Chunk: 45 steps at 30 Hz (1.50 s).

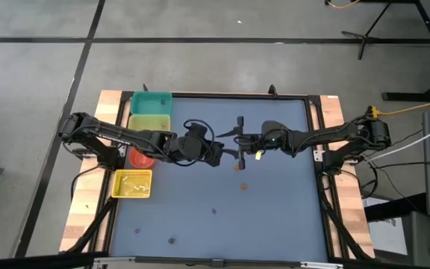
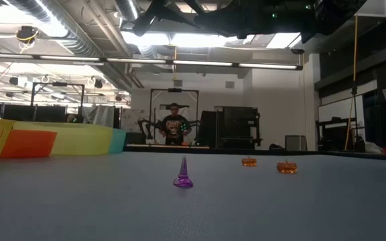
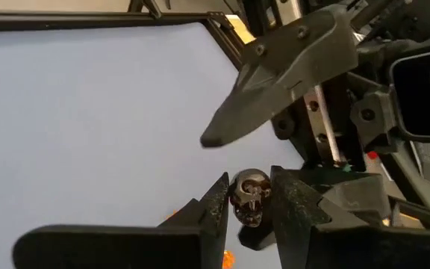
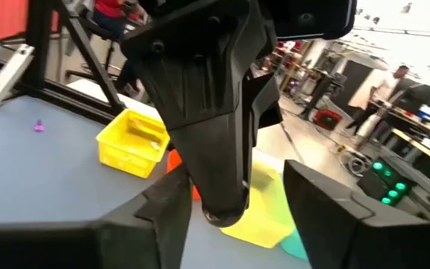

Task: Sort Halloween decoration
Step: Put the top black skull toy into the green bin

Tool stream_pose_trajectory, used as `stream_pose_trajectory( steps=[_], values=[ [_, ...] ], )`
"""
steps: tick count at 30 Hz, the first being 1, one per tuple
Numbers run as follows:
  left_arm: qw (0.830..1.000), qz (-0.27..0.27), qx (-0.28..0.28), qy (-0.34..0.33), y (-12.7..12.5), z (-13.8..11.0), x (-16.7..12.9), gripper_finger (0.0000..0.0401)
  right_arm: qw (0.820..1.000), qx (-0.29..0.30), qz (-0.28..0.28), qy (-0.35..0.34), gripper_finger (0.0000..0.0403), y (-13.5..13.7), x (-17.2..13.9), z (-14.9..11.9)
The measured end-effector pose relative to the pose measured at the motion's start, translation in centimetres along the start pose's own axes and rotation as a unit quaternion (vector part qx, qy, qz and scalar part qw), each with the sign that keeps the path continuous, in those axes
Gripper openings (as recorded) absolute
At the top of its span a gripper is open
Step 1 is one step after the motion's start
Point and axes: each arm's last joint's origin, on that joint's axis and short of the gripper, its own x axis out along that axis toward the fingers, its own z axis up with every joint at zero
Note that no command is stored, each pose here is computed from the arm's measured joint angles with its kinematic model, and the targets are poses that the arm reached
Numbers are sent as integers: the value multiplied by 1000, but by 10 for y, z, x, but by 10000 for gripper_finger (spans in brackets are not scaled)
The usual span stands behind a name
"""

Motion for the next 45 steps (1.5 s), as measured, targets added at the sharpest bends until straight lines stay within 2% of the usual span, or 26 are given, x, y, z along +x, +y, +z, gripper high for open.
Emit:
stream_pose_trajectory(
  steps=[8, 13, 19, 23, 27, 34, 37, 45],
  values=[
    [1000, 0, -4, 22, 11, 18, 0, 59, 998, 0, -54, 37, 240, -3, 0, -3],
    [999, 37, 15, 32, 25, 29, -2, 59, 992, 0, -75, 100, 241, -1, -1, -13],
    [992, 107, 59, 41, 52, 47, 1, 59, 981, 12, -44, 189, 241, 6, -5, -29],
    [975, 184, 104, 71, 80, 59, 5, 59, 970, 39, -23, 240, 241, 11, -9, -39],
    [947, 268, 140, 109, 112, 74, 9, 59, 959, 62, -13, 278, 241, 15, -13, -45],
    [898, 382, 173, 135, 163, 106, 5, 59, 955, 72, 9, 288, 241, 17, -15, -48],
    [888, 408, 162, 138, 181, 118, 3, 59, 956, 75, 19, 284, 241, 18, -15, -47],
    [875, 451, 120, 129, 213, 140, -3, 59, 955, 94, 33, 278, 241, 19, -15, -47]
  ],
)
